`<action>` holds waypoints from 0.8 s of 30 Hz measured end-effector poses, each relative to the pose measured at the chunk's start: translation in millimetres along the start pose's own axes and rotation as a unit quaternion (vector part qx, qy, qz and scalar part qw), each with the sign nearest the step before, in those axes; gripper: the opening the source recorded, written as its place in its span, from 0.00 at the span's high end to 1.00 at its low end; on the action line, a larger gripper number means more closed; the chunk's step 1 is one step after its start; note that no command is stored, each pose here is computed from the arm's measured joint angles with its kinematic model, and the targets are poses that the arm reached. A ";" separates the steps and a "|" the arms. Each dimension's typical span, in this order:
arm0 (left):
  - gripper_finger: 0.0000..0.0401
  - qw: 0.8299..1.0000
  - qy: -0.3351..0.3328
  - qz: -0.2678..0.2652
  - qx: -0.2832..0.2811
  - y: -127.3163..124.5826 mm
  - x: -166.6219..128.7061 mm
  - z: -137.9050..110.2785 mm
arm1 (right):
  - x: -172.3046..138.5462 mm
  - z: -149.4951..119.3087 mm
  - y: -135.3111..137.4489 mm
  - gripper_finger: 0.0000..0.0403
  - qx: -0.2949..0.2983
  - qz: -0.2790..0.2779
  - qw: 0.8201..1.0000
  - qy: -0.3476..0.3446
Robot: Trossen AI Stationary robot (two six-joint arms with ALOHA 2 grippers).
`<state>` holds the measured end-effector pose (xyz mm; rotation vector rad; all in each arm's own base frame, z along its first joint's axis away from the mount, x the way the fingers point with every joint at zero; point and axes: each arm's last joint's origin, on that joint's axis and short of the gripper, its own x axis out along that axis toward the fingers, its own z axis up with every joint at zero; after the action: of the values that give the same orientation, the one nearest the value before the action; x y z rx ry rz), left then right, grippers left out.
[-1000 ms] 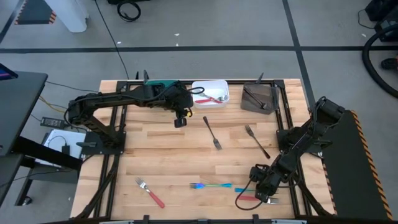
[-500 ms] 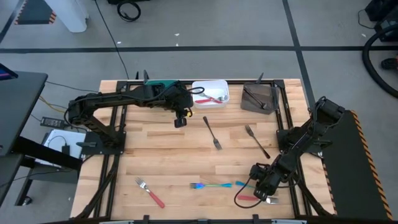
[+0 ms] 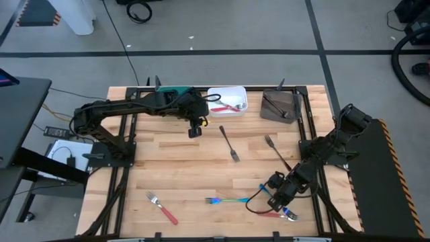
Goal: Sort silverware by color (type)
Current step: Put the iridescent blue fork into the green bin
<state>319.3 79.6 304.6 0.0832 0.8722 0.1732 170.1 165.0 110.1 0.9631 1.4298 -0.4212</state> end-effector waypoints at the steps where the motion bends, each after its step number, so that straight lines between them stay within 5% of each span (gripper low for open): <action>1: 0.70 1.000 0.000 0.000 0.000 0.0 0.0 0.0 | -0.1 0.7 0.1 0.96 -0.002 0.000 1.000 -0.001; 11: 0.70 1.000 0.000 0.000 0.004 0.0 0.0 0.0 | -1.6 3.0 1.7 0.97 -0.020 0.018 0.999 -0.021; 24: 0.70 1.000 0.000 0.000 -0.009 0.0 -0.1 0.0 | -33.4 12.7 3.0 0.98 -0.056 0.076 0.978 -0.188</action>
<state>319.2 79.5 304.8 0.0659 0.8701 0.1815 175.3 147.3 140.8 0.8441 1.0196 -0.3811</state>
